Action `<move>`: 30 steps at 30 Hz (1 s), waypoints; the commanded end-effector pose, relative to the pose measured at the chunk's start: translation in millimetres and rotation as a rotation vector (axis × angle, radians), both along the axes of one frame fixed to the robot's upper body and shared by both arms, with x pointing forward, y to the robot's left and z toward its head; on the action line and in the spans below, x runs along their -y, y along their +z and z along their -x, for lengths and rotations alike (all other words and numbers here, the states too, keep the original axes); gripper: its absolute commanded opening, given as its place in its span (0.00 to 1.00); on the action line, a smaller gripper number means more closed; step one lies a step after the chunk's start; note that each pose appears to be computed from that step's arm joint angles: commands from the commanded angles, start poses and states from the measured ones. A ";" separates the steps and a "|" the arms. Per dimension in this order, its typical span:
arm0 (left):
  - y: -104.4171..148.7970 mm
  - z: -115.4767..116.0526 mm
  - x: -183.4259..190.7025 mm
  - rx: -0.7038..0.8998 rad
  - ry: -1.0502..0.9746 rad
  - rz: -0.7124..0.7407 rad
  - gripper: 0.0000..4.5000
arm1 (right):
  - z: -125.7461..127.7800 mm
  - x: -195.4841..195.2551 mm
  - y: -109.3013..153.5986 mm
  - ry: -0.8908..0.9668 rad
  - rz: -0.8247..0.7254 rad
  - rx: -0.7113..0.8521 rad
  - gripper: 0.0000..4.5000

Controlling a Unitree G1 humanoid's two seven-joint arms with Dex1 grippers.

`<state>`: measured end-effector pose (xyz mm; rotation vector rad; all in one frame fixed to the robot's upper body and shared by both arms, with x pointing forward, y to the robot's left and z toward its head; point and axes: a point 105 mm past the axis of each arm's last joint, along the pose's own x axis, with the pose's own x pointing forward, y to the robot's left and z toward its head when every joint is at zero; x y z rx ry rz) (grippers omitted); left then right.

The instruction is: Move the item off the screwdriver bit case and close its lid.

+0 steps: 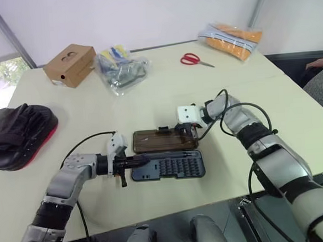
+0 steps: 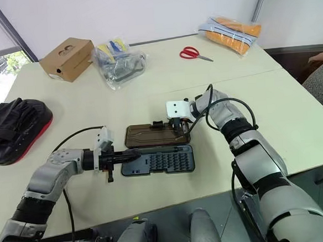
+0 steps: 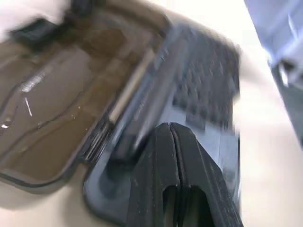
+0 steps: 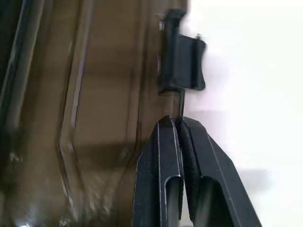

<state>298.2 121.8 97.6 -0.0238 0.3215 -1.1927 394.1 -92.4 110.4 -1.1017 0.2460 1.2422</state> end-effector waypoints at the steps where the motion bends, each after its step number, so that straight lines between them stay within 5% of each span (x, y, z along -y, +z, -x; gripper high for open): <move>1: 36.8 -18.2 -8.9 0.053 0.092 0.108 0.00 | 3.2 6.7 11.3 -0.027 0.015 0.118 0.00; 18: 84.5 -87.2 -43.0 0.078 0.394 0.309 0.00 | 47.5 -10.4 79.4 -0.005 -0.047 0.609 0.00; 30: 30.1 -73.3 -13.0 0.015 0.184 0.096 0.00 | 56.9 -13.8 82.1 -0.012 -0.052 0.614 0.00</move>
